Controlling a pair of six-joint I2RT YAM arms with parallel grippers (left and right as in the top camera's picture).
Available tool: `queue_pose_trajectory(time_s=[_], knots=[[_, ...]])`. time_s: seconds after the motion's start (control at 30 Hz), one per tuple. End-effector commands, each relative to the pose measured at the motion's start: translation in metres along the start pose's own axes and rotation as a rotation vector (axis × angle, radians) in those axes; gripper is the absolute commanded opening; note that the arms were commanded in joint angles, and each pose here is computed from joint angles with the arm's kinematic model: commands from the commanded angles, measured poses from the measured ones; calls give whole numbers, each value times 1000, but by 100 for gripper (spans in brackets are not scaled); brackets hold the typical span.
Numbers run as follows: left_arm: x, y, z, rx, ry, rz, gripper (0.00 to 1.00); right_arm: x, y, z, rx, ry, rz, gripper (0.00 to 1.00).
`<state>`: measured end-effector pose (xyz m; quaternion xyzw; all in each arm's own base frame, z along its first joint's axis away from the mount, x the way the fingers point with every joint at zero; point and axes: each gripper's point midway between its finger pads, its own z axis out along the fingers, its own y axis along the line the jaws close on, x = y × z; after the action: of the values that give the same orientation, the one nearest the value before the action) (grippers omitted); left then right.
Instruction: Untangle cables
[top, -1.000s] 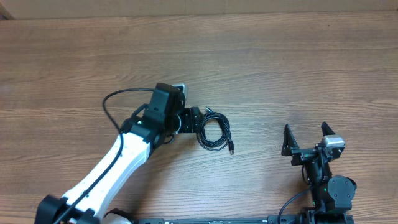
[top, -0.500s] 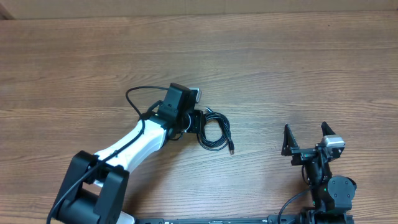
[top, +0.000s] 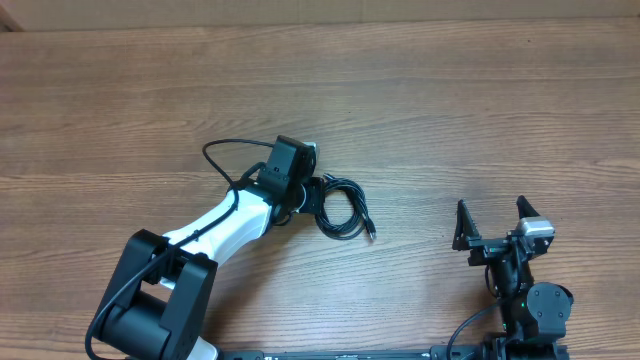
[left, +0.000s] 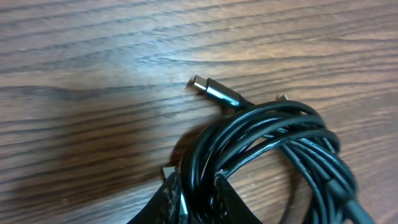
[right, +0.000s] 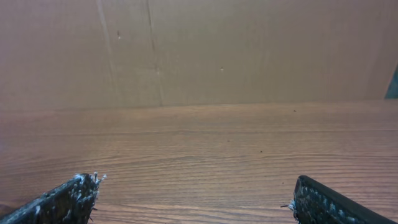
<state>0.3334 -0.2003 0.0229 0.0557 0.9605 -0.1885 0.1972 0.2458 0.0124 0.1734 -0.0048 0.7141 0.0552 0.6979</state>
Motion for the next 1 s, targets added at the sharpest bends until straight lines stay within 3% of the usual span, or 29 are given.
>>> queue_pose_trajectory(time_s=[0.0, 0.43, 0.77, 0.97], knots=[[-4, 8, 3, -59, -17, -9, 18, 2, -2, 0, 9, -4, 2, 100], [12, 28, 1, -164, 36, -19, 16, 2, -2, 0, 9, -4, 2, 100], [30, 35, -2, -197, 104, -94, 22, 2, -2, 0, 9, -4, 2, 100], [32, 42, -4, -219, 114, -95, 18, 2, -2, 0, 9, -4, 2, 100]])
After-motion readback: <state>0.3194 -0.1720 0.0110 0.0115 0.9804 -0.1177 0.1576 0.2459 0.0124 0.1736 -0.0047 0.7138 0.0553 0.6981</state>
